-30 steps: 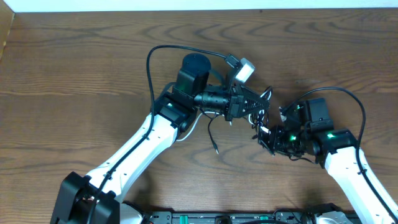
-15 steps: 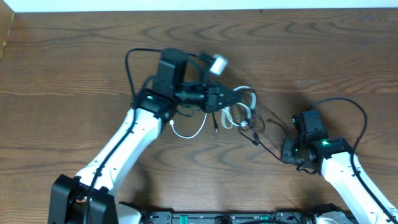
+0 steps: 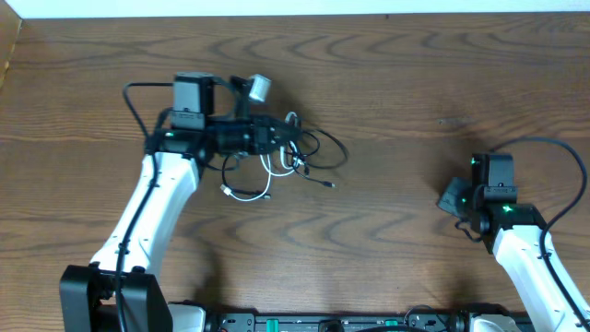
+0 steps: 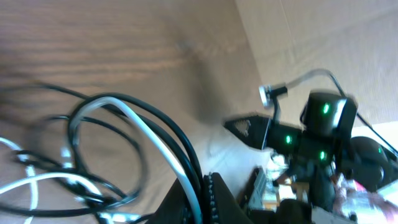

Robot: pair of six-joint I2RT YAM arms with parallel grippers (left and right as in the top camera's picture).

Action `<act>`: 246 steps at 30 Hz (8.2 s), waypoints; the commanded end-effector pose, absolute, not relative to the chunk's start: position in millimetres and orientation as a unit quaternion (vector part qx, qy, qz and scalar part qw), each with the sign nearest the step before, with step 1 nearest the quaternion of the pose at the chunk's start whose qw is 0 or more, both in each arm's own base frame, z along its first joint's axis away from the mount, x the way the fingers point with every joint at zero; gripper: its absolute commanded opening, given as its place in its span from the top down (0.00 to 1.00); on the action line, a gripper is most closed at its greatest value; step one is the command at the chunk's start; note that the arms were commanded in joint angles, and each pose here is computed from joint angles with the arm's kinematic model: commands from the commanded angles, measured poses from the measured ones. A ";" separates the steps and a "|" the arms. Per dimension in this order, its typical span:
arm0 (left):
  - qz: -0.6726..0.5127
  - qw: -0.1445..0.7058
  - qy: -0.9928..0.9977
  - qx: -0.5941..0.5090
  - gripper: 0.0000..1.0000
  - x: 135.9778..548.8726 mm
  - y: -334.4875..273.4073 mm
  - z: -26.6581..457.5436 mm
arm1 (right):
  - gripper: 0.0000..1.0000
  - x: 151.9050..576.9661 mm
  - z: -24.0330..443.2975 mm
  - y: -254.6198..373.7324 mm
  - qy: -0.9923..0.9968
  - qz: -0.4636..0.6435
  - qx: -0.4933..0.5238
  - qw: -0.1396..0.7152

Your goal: Untangle cables

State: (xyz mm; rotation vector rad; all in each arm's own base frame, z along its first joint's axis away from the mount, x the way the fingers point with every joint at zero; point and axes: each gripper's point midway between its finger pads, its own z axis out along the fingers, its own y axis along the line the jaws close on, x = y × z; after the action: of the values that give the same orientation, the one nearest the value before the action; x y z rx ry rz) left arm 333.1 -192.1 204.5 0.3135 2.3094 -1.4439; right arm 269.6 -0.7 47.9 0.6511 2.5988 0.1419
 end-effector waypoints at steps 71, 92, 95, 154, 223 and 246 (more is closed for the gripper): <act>-0.363 0.214 0.901 0.101 0.93 333.4 -140.3 164.6 | 0.74 200.2 50.7 -117.9 0.876 -0.212 0.394 0.181; -0.497 0.205 0.834 0.120 0.92 322.1 -167.3 205.4 | 0.61 298.1 105.0 -5.0 0.873 0.323 0.186 0.314; -0.551 0.194 0.780 0.224 0.93 291.4 -213.7 224.9 | 0.52 300.5 135.9 39.5 0.845 0.406 0.061 0.343; -0.520 0.202 0.765 0.322 0.93 258.0 -283.8 228.0 | 0.99 271.2 84.5 119.9 0.917 0.274 -0.116 0.267; -0.536 0.247 0.730 0.346 0.92 242.5 -248.4 267.4 | 0.29 283.7 124.3 171.4 0.923 0.317 -0.192 0.106; -0.398 0.232 0.843 0.279 0.93 265.2 -219.1 213.4 | 0.99 282.0 33.0 30.2 0.983 -0.060 0.130 0.112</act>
State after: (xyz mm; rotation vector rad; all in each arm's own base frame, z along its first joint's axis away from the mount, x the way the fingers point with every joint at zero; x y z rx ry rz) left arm 255.3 -226.9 215.4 0.7758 2.3073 -1.2080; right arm 279.1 66.2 31.4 0.1788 2.9493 0.0589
